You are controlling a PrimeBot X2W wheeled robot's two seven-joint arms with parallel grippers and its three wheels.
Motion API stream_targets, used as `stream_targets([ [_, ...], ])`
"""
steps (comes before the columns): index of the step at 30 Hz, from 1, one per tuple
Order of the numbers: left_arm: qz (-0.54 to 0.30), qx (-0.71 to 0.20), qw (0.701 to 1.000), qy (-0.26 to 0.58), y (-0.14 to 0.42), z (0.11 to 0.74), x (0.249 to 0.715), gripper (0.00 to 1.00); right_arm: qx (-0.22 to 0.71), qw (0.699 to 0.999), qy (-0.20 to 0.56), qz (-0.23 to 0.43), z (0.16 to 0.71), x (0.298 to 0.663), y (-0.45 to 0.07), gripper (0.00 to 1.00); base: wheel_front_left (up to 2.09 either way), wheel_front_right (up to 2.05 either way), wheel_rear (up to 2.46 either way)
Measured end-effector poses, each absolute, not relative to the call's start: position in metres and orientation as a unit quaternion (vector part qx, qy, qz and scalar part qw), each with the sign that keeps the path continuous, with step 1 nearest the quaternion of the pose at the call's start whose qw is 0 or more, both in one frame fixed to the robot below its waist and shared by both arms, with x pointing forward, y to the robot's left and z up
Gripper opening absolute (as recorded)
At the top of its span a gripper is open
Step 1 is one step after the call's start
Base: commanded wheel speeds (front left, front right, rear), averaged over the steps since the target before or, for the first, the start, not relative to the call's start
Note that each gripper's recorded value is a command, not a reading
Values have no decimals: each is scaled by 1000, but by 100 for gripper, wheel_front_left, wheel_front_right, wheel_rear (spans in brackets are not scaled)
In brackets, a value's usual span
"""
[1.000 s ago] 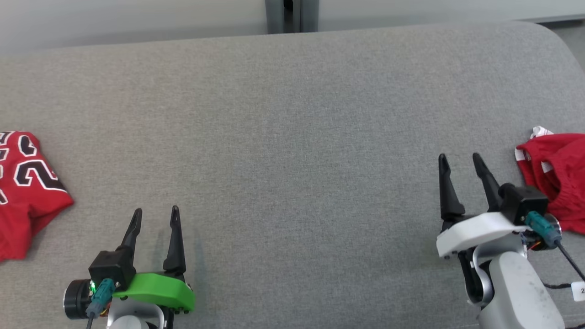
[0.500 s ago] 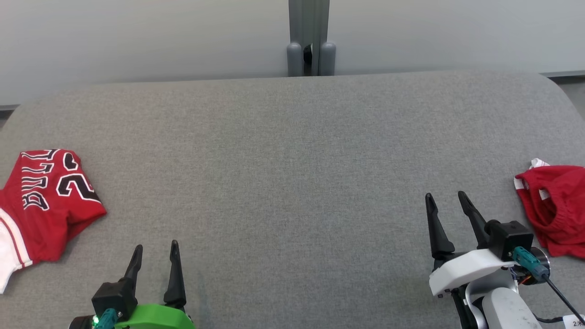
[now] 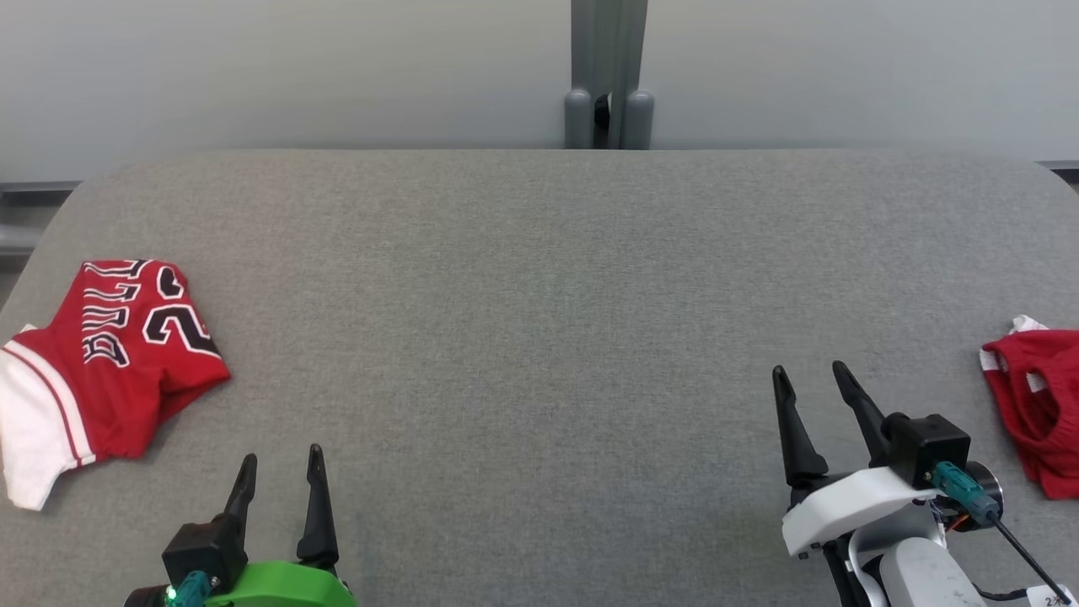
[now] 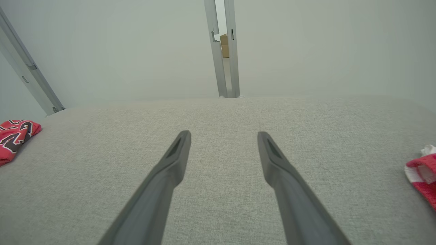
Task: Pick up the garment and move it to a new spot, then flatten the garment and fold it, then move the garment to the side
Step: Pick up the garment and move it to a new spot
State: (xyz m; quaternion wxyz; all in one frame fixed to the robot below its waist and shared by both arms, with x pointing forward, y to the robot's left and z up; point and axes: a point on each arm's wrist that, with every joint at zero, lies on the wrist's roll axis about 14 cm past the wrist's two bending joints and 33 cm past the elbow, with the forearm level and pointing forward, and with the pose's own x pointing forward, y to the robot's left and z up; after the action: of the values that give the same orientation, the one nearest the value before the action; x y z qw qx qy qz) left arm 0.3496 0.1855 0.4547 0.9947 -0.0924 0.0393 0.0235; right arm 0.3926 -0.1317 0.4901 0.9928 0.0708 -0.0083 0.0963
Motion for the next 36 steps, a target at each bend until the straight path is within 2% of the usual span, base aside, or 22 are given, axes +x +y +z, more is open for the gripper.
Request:
stream_targets([
  [7, 73, -91, 992, 38, 216, 454, 337, 100, 68, 985, -1, 156, 487, 406, -89, 100, 0, 0, 0],
  [15, 170, -86, 981, 37, 272, 451, 295, 100, 68, 966, 9, 249, 484, 418, -19, 100, 0, 0, 0],
  [25, 332, -104, 937, 34, 341, 446, 213, 100, 72, 916, 19, 395, 484, 405, 91, 100, 0, 0, 0],
  [29, 364, -107, 925, 37, 352, 445, 199, 100, 72, 902, 35, 424, 473, 399, 111, 100, 0, 0, 0],
  [36, 377, -117, 917, 49, 356, 438, 192, 100, 78, 897, 50, 433, 462, 400, 119, 100, 0, 0, 0],
])
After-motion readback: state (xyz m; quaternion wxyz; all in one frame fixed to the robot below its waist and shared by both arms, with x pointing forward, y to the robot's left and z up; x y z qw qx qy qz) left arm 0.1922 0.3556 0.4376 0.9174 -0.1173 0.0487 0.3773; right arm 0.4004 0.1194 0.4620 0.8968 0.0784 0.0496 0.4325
